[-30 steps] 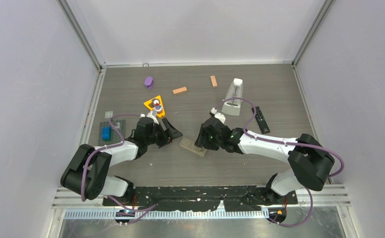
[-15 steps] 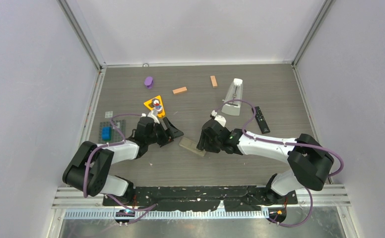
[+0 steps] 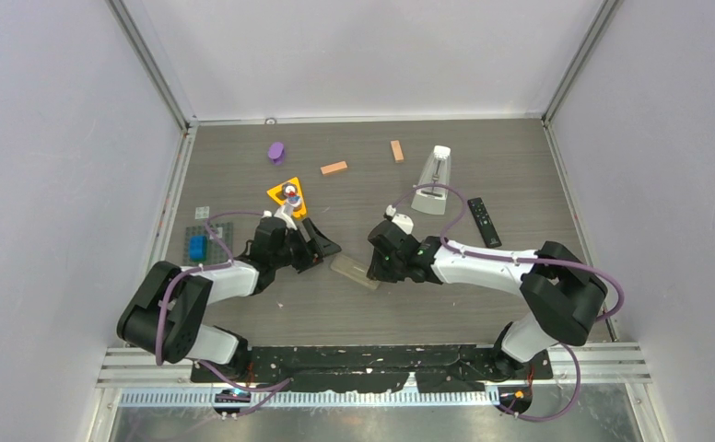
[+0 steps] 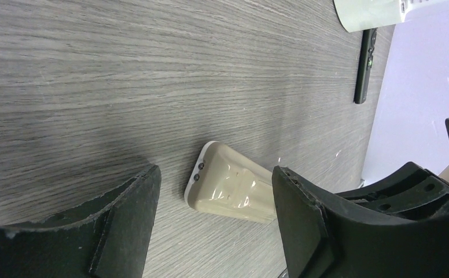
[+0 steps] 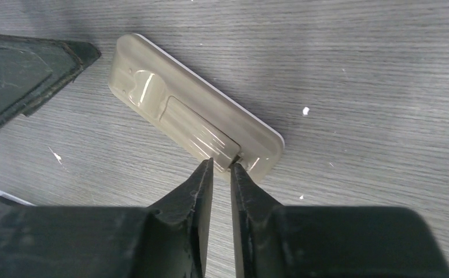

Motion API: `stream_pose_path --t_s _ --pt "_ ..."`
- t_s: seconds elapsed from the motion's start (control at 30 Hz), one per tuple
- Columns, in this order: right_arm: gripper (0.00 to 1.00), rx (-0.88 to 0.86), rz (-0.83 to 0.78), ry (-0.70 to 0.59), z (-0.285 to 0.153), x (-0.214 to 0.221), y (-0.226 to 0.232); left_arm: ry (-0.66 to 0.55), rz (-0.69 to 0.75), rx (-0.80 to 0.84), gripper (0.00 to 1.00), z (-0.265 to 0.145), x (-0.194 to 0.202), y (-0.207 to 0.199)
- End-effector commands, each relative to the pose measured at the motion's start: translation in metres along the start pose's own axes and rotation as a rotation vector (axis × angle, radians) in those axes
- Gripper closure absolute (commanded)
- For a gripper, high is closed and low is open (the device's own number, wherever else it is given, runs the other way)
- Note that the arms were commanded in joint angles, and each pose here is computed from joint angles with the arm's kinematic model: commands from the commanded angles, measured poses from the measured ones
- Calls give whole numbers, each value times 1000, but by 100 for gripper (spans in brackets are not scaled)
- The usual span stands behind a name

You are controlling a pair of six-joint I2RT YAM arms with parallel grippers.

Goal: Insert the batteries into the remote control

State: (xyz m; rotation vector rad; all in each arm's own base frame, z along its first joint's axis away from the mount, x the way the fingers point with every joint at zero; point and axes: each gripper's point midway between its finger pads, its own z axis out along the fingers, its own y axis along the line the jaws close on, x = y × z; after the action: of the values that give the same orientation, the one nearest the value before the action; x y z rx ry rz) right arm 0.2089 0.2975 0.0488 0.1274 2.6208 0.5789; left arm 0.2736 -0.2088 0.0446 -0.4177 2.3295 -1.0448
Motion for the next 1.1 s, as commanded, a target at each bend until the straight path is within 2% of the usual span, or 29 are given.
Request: stream_pose_path --t_s 0.0,0.43,0.83,1.0,1.07 --pt "79 -25 -9 -44 0 -15 17 54 -14 -56 28 0 18 20" --pt "82 -9 -39 -28 5 -12 16 51 -13 -55 29 -1 18 20" --pt "91 118 -139 30 20 -2 -8 20 -9 -51 29 -3 12 16" --pt "87 58 -212 -46 3 -30 18 -36 32 -77 29 -15 -2 9" --pt "78 11 -275 -73 -6 -44 35 -88 65 -89 28 -27 -14 2"
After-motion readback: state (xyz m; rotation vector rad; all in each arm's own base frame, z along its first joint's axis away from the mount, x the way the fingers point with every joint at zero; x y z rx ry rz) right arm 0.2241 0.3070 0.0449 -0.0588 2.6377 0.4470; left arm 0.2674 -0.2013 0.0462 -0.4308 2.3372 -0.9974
